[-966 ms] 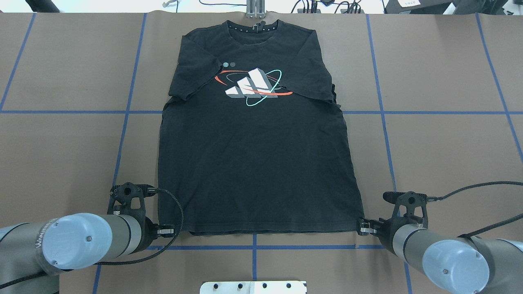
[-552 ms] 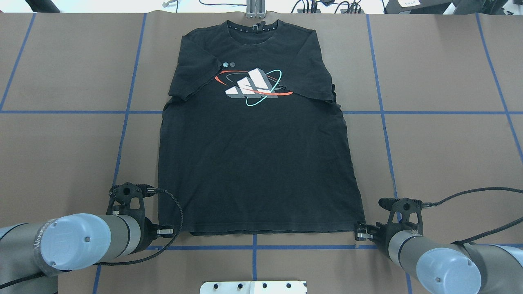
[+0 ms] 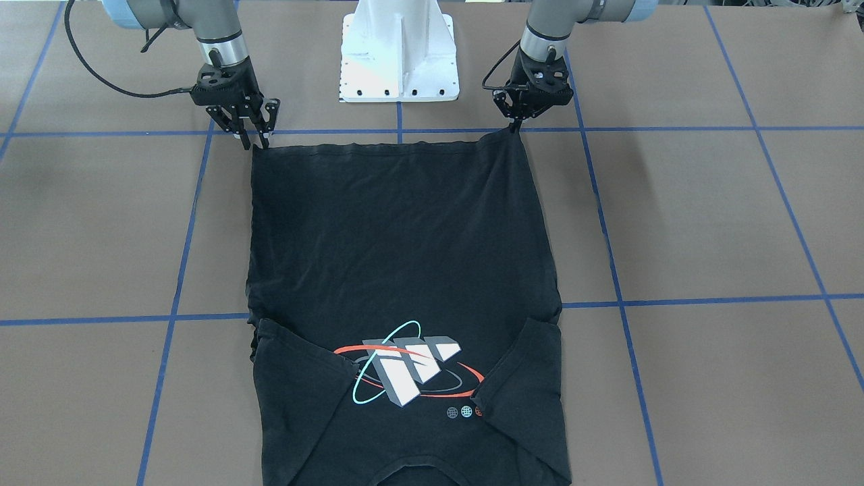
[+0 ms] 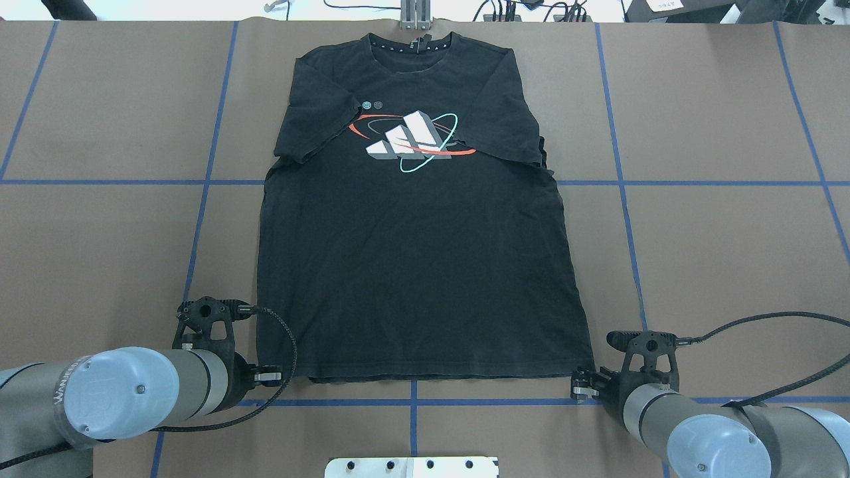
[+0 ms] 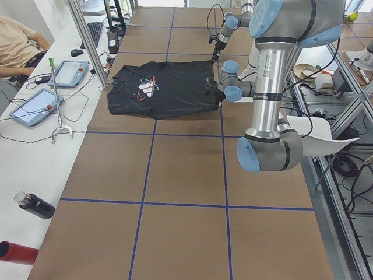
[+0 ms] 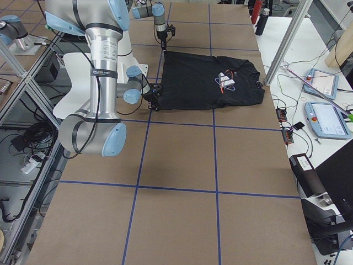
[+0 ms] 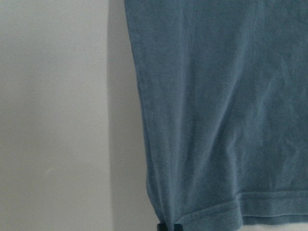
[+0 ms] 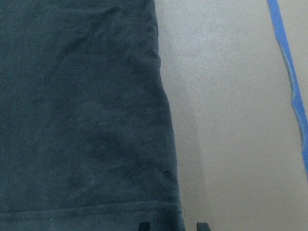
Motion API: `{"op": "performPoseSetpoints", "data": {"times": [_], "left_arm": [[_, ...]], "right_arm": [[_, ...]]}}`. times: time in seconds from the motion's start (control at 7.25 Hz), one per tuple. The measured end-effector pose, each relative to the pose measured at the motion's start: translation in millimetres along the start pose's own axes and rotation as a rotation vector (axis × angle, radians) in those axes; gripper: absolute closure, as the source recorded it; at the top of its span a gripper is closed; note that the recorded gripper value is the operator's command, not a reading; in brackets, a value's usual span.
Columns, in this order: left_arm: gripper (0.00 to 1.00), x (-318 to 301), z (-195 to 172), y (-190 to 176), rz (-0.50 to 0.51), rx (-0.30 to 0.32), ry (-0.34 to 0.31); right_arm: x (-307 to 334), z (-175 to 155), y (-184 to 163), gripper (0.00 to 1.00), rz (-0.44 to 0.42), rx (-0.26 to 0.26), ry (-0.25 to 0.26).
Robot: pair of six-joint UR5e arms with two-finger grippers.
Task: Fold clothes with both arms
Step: 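Grasp the hem corners nearest the robot with both grippers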
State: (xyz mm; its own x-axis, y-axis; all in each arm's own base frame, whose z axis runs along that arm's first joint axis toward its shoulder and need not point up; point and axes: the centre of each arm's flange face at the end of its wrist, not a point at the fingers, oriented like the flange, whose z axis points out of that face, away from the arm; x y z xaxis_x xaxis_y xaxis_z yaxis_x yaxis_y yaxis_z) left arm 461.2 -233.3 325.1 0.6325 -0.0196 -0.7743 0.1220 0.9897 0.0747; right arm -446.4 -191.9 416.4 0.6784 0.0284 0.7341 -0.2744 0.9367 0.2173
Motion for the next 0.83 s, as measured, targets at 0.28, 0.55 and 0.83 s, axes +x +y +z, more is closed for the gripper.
{"op": "performPoseSetpoints", "data": {"times": [0.28, 0.55, 0.83], "left_arm": [[1.00, -0.1, 0.1, 0.0, 0.000, 0.000, -0.001], [1.00, -0.1, 0.0, 0.0, 0.000, 0.000, -0.001], [1.00, 0.1, -0.5, 0.0, 0.000, 0.000, 0.001]], "right_arm": [[-0.4, 0.2, -0.2, 0.67, -0.003, 0.000, 0.000], [-0.5, 0.2, -1.0, 0.67, -0.004, 0.001, 0.000], [0.6, 0.5, -2.6, 0.67, -0.008, 0.002, 0.002]]}}
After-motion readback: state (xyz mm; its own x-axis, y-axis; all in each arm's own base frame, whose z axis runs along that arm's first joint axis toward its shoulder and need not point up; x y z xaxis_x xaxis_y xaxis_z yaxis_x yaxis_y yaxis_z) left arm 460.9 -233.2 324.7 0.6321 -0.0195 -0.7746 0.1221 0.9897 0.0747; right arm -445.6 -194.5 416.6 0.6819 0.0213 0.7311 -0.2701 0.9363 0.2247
